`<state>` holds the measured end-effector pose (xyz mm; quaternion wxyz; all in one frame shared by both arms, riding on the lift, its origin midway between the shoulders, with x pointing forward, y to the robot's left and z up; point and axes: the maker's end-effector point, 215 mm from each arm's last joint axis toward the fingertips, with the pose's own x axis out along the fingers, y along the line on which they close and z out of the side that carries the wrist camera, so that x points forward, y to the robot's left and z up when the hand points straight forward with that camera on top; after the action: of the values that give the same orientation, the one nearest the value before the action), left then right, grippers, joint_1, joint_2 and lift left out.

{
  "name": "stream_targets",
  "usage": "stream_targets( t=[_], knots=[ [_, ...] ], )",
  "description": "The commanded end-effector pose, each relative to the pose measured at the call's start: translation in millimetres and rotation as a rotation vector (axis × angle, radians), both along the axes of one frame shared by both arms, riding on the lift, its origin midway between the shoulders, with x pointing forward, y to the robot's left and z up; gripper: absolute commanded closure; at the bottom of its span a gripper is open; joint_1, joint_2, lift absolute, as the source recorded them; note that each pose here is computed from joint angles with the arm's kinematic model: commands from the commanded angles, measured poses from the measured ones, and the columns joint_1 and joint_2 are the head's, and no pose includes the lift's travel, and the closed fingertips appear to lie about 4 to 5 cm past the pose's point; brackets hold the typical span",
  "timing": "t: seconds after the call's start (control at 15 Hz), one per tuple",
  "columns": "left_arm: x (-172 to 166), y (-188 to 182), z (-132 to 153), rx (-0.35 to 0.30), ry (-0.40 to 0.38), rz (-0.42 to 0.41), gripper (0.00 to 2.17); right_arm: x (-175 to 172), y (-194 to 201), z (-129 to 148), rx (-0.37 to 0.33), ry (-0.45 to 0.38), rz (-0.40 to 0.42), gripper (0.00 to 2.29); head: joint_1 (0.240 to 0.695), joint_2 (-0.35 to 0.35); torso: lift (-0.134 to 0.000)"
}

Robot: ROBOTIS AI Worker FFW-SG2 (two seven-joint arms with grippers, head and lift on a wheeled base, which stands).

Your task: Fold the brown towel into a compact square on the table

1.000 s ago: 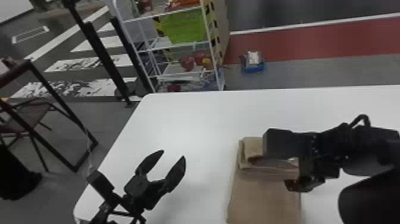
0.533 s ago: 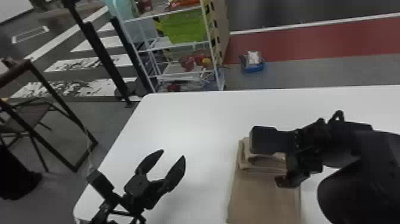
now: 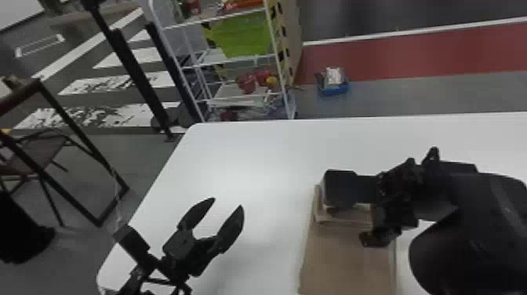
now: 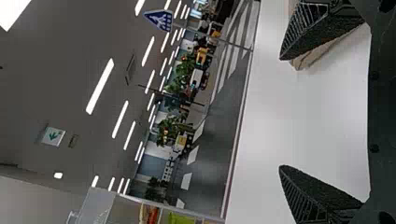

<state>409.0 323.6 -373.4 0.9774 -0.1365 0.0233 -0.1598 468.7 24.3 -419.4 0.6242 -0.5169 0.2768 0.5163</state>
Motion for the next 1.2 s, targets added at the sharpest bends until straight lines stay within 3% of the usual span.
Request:
stream_targets(
  t=[0.0, 0.73, 0.87, 1.13],
  knots=[
    [0, 0, -1, -0.003, 0.001, 0.001, 0.05, -2, 1, -3, -0.004, 0.010, 0.000, 0.41, 0.695, 0.350, -0.134],
    [-2, 1, 0, -0.004, -0.002, 0.001, 0.05, 2, 2, -1, 0.020, 0.026, -0.036, 0.74, 0.695, 0.350, -0.134],
    [-2, 1, 0, -0.005, -0.003, -0.002, 0.05, 3, 1, -1, 0.023, 0.028, -0.040, 1.23, 0.695, 0.350, -0.134],
    [-2, -1, 2, -0.004, -0.007, -0.008, 0.05, 10, -7, 6, 0.047, 0.028, -0.072, 1.29, 0.695, 0.350, -0.134]
  ],
)
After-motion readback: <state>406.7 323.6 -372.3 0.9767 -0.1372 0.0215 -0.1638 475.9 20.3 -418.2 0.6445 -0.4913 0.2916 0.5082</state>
